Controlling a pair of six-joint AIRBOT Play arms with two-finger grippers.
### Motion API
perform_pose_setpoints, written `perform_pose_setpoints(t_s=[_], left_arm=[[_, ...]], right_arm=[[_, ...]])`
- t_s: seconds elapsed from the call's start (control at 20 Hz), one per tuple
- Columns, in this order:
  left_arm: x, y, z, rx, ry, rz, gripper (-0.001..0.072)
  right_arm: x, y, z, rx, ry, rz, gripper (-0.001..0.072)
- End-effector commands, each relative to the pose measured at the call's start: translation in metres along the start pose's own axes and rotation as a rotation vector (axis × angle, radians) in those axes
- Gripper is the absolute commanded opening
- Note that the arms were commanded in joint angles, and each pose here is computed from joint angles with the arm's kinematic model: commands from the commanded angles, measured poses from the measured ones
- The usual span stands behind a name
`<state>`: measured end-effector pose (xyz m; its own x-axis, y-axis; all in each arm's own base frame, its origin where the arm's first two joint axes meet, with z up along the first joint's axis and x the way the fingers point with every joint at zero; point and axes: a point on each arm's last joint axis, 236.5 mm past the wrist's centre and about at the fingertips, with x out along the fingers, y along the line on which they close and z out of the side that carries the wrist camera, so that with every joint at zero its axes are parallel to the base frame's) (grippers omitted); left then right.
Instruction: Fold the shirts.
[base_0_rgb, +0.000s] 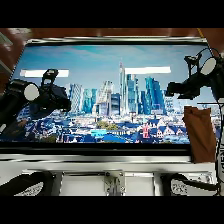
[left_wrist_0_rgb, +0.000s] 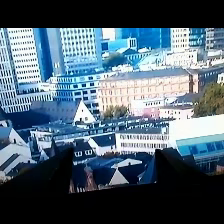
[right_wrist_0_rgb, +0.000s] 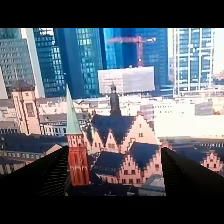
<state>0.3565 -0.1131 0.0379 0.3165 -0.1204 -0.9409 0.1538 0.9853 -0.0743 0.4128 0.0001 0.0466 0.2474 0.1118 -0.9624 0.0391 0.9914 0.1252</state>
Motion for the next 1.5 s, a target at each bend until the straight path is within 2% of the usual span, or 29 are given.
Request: perform_pose_setpoints(t_s=[0.0, 0.15, 0.2, 0.3, 0.35, 0.55, 0.7, 0.85, 1.0, 1.2, 1.25, 1.3, 1.45], left_arm=[[0.008, -0.009, 0.015, -0.016, -0.048, -0.038, 0.0595], [0.007, -0.019, 0.017, -0.029, -0.058, -0.077, 0.0595], [0.007, -0.009, 0.026, -0.012, -0.096, -0.041, 0.0596], [0.001, 0.040, 0.053, -0.001, -0.189, 0.117, 0.0598], [-0.002, 0.069, 0.062, -0.057, -0.196, 0.168, 0.0598], [-0.006, 0.184, 0.091, -0.340, -0.225, 0.225, 0.0598], [0.032, 0.230, 0.085, -0.554, -0.167, 0.137, 0.0612], [0.083, 0.244, 0.063, -0.693, -0.065, 0.050, 0.0612], [0.123, 0.242, 0.051, -0.751, 0.001, -0.002, 0.0613], [0.142, 0.239, 0.064, -0.737, -0.042, -0.009, 0.0603], [0.142, 0.237, 0.068, -0.730, -0.055, -0.008, 0.0454], [0.141, 0.233, 0.071, -0.718, -0.062, -0.016, 0.0027], [0.118, 0.219, 0.091, -0.634, -0.123, -0.022, 0.0036]], right_arm=[[0.000, 0.001, -0.003, 0.000, 0.014, 0.001, 0.0681], [0.000, 0.001, -0.003, 0.001, 0.013, 0.002, 0.0681], [0.000, 0.004, -0.004, 0.004, 0.016, 0.014, 0.0681], [0.000, 0.008, -0.004, 0.009, 0.017, 0.030, 0.0681], [0.000, 0.010, -0.004, 0.011, 0.018, 0.041, 0.0682], [-0.001, 0.020, -0.008, 0.016, 0.034, 0.080, 0.0682], [-0.001, 0.019, -0.008, 0.016, 0.033, 0.079, 0.0681], [-0.001, 0.019, -0.008, 0.017, 0.033, 0.079, 0.0681], [-0.001, 0.019, -0.008, 0.017, 0.034, 0.079, 0.0681], [-0.001, 0.020, -0.008, 0.018, 0.036, 0.081, 0.0681], [-0.001, 0.021, -0.009, 0.018, 0.037, 0.085, 0.0682], [-0.001, 0.022, -0.009, 0.019, 0.039, 0.092, 0.0682], [-0.002, 0.025, -0.013, 0.021, 0.055, 0.102, 0.0682]])
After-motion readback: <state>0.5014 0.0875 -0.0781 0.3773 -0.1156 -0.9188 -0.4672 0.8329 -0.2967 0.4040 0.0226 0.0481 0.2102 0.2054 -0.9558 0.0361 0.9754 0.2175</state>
